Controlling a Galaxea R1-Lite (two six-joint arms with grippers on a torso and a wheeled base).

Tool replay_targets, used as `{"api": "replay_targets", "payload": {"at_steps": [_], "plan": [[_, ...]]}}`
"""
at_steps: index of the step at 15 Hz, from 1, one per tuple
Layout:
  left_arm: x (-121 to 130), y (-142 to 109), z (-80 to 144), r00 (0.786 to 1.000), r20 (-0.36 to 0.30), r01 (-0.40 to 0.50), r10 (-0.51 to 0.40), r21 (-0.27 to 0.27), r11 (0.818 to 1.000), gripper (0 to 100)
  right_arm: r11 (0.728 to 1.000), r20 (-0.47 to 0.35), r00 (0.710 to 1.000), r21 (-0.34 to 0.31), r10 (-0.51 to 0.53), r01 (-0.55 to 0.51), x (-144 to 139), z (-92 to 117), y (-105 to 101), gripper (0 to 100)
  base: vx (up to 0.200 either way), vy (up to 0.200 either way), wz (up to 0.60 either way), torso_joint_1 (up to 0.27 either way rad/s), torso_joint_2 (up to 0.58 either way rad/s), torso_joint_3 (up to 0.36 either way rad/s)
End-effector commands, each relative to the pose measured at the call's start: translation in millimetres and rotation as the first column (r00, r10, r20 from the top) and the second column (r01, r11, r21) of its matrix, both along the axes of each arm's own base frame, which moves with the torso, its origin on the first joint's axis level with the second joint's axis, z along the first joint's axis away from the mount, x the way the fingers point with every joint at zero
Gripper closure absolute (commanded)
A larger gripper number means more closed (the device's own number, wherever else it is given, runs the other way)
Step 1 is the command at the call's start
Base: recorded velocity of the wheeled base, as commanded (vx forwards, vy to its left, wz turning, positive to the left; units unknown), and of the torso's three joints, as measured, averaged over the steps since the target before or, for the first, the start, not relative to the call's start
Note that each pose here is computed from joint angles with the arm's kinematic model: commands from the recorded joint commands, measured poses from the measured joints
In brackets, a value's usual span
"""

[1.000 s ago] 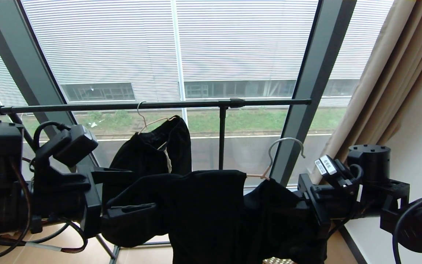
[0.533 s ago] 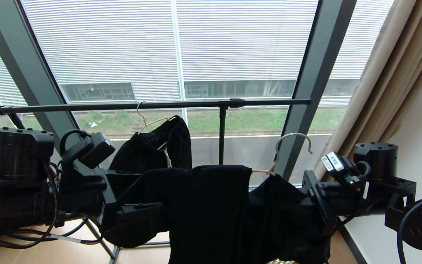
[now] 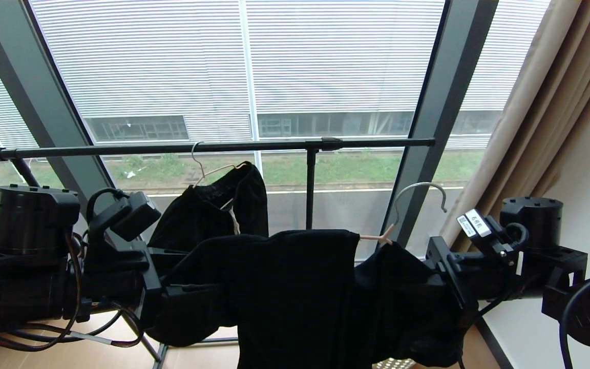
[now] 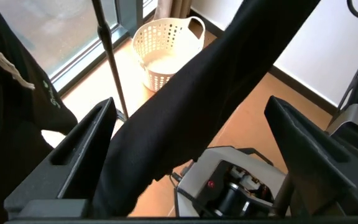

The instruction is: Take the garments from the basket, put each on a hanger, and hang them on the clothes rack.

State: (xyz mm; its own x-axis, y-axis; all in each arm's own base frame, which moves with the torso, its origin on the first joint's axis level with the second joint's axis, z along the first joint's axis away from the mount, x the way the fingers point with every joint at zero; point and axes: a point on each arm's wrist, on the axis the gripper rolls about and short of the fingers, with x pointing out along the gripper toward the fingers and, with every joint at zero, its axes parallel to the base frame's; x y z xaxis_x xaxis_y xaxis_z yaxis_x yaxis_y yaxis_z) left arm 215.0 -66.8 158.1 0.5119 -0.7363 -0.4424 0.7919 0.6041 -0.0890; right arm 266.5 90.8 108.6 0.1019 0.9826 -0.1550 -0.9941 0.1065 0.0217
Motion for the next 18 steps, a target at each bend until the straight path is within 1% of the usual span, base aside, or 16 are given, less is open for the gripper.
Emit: {"api": "replay_targets", "payload": {"at_steps": [1,5,7,10,14,18], "plan": [[1.2,2.8,0.7,1.000,0.003,-0.014,0.014,-0.001,1.000,100,1.000,0.000,1.000,0.000,0.001,-0.001,0.7,-0.4,0.2,100,0.000,0.000,0.00,0.000,0.00,0.000],[-1.5,15.9,-3.0,0.998,-0.009,-0.069,0.069,0.002,0.998,100,1.000,0.004,1.000,0.001,-0.007,0.007,3.5,0.2,-1.3,100,0.000,0.000,0.00,0.000,0.00,0.000],[-12.2,29.6,-2.6,0.992,-0.001,-0.126,0.126,-0.001,0.992,100,1.000,0.000,1.000,0.001,-0.024,0.024,8.3,-1.6,-5.1,100,0.000,0.000,0.00,0.000,0.00,0.000],[-22.8,40.7,-1.7,0.984,0.008,-0.176,0.176,-0.006,0.984,100,1.000,0.002,0.999,0.001,-0.032,0.032,10.3,-1.2,-6.9,100,0.000,0.000,0.00,0.000,0.00,0.000],[-33.2,45.9,-3.8,0.980,0.008,-0.201,0.201,-0.007,0.980,100,0.999,0.004,0.999,0.002,-0.041,0.041,11.6,-0.6,-9.3,100,0.000,0.000,0.00,0.000,0.00,0.000],[-37.6,48.5,-5.3,0.977,0.007,-0.214,0.214,-0.007,0.977,100,0.999,-0.001,0.999,0.001,-0.041,0.041,12.6,-2.0,-9.1,100,0.000,0.000,0.00,0.000,0.00,0.000]]}}
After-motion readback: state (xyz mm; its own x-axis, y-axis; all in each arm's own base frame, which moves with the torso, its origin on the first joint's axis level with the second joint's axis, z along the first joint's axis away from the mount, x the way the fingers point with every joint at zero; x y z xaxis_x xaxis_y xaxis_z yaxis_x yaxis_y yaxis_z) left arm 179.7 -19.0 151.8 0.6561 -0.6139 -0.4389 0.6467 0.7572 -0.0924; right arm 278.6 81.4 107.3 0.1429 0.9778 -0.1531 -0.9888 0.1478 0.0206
